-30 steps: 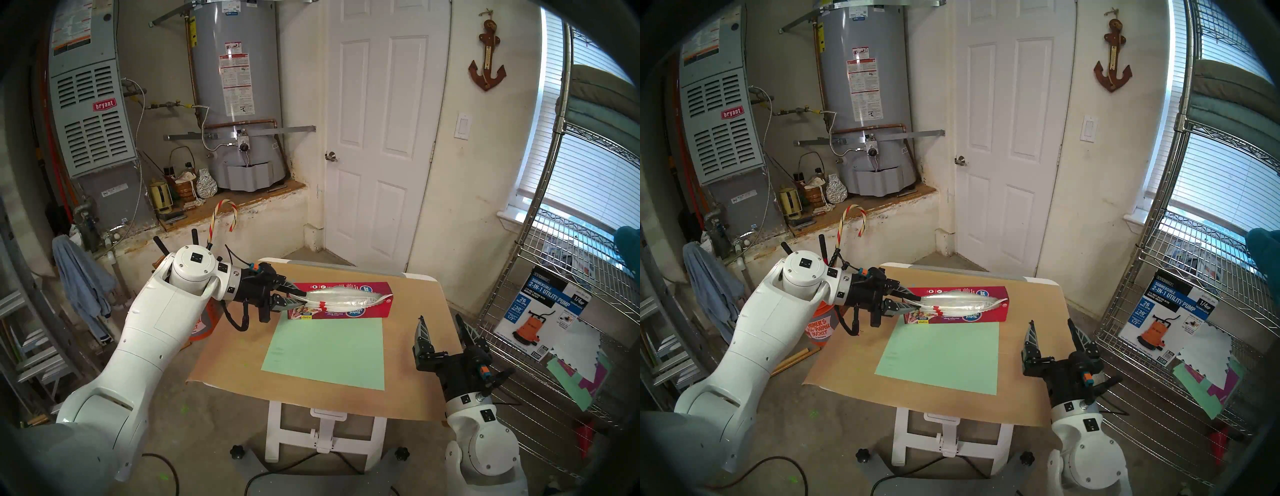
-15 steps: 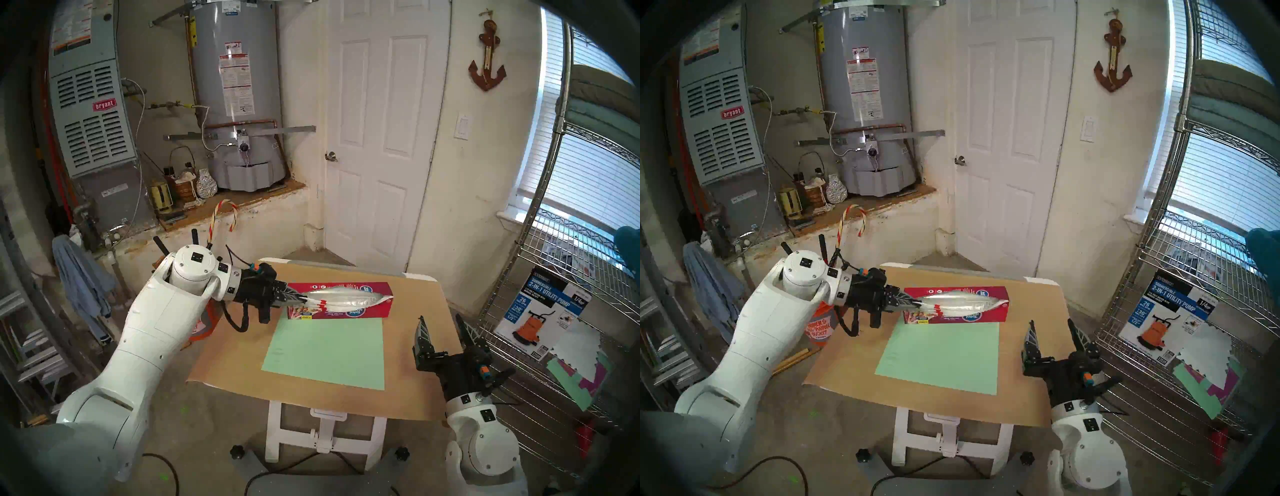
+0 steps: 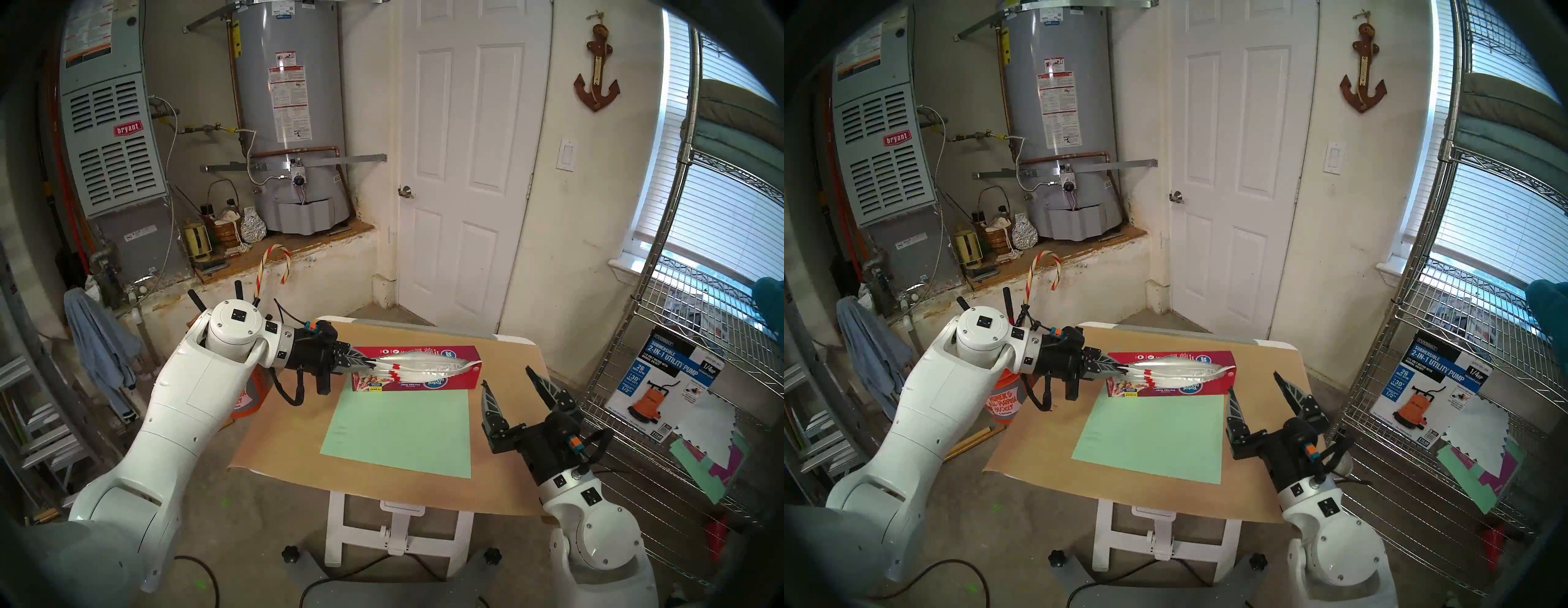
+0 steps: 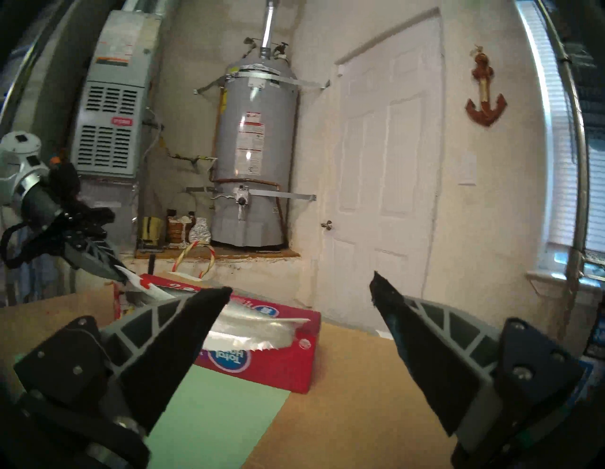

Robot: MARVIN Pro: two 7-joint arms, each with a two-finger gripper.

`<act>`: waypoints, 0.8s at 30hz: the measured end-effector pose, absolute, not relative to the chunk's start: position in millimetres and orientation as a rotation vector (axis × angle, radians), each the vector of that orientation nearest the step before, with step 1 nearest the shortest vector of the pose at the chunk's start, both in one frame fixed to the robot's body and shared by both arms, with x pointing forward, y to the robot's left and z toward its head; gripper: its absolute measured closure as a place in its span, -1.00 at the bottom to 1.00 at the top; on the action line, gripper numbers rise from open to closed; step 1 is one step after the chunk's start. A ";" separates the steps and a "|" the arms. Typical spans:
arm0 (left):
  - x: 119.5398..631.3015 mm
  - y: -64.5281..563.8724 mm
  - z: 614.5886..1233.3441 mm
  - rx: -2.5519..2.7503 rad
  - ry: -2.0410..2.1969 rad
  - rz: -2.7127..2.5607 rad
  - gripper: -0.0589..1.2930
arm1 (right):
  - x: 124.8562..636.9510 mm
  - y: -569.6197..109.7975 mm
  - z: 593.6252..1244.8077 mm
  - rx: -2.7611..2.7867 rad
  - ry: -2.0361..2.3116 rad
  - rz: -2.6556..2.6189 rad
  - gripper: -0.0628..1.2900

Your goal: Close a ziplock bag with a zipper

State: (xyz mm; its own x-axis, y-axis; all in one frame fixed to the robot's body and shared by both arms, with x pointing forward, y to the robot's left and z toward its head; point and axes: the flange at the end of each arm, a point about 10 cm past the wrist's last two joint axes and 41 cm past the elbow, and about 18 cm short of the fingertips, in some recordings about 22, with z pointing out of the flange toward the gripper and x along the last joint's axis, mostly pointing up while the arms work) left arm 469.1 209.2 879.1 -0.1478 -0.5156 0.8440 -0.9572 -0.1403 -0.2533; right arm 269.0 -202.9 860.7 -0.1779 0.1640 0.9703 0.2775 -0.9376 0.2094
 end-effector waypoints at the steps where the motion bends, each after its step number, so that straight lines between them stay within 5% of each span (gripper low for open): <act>1: 468.7 209.5 878.6 1.653 -1.661 1.232 0.95 | 270.7 -201.4 863.0 -1.956 -0.556 -2.289 -0.90; 24: 458.0 210.5 872.7 1.643 -1.680 1.240 0.95 | 313.9 -122.0 896.6 -1.980 -0.892 -1.907 -0.90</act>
State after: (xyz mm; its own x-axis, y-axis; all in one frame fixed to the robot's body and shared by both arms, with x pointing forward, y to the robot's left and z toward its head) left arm 458.0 210.5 872.7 -0.1645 -0.5198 0.8383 -0.9543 -0.1312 -0.2686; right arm 313.9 -122.0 896.6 -0.0443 0.2520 0.9667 0.5802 -0.7812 0.2302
